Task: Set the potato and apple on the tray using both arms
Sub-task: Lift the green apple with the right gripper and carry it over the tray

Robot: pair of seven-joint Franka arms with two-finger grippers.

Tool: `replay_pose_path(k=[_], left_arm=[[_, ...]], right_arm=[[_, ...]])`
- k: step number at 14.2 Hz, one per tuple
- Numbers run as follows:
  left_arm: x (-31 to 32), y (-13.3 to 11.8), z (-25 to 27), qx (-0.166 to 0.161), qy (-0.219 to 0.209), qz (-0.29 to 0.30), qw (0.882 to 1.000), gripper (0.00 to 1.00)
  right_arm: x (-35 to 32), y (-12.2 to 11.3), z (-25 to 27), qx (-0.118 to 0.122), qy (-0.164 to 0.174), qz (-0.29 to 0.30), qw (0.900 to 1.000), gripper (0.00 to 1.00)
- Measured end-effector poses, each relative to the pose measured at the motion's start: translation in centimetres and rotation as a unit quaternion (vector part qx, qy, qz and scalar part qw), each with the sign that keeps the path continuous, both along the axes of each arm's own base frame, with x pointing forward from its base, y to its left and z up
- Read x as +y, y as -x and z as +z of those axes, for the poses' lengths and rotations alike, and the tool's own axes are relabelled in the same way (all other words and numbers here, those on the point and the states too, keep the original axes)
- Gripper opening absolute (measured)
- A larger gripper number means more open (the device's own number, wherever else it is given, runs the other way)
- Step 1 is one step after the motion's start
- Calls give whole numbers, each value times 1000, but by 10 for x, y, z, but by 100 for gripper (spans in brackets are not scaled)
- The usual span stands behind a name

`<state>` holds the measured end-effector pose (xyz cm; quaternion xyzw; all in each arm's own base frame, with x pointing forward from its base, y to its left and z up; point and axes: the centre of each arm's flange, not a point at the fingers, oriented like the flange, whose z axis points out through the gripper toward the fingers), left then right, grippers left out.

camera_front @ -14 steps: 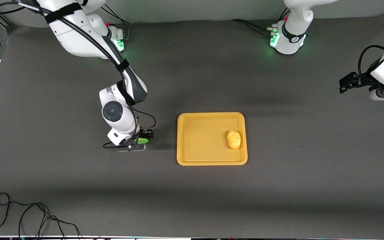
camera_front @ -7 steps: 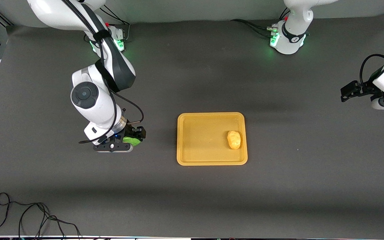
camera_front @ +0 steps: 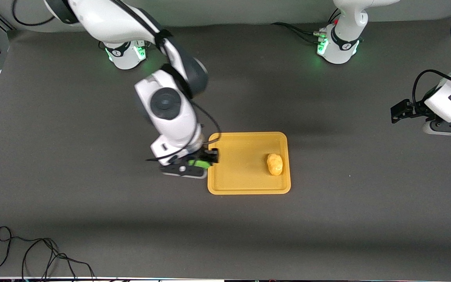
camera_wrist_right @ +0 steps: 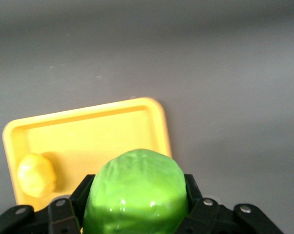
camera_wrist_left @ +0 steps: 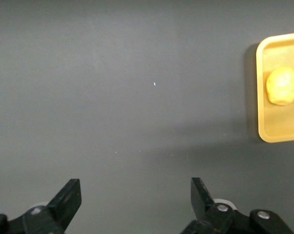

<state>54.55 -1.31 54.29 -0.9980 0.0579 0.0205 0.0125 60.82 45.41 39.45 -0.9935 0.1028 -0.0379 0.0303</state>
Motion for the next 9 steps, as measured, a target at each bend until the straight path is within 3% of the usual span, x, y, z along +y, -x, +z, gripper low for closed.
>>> replay_pose_path(k=[2, 5, 9], left_arm=[[6, 3, 5, 2, 1, 5, 1000, 100], [14, 7, 16, -6, 2, 12, 1000, 100], [15, 7, 17, -8, 2, 14, 1000, 100]], right_arm=[[51, 21, -29, 0, 2, -15, 1000, 76], [101, 45, -88, -25, 18, -14, 999, 76], [109, 46, -163, -37, 30, -8, 999, 76]])
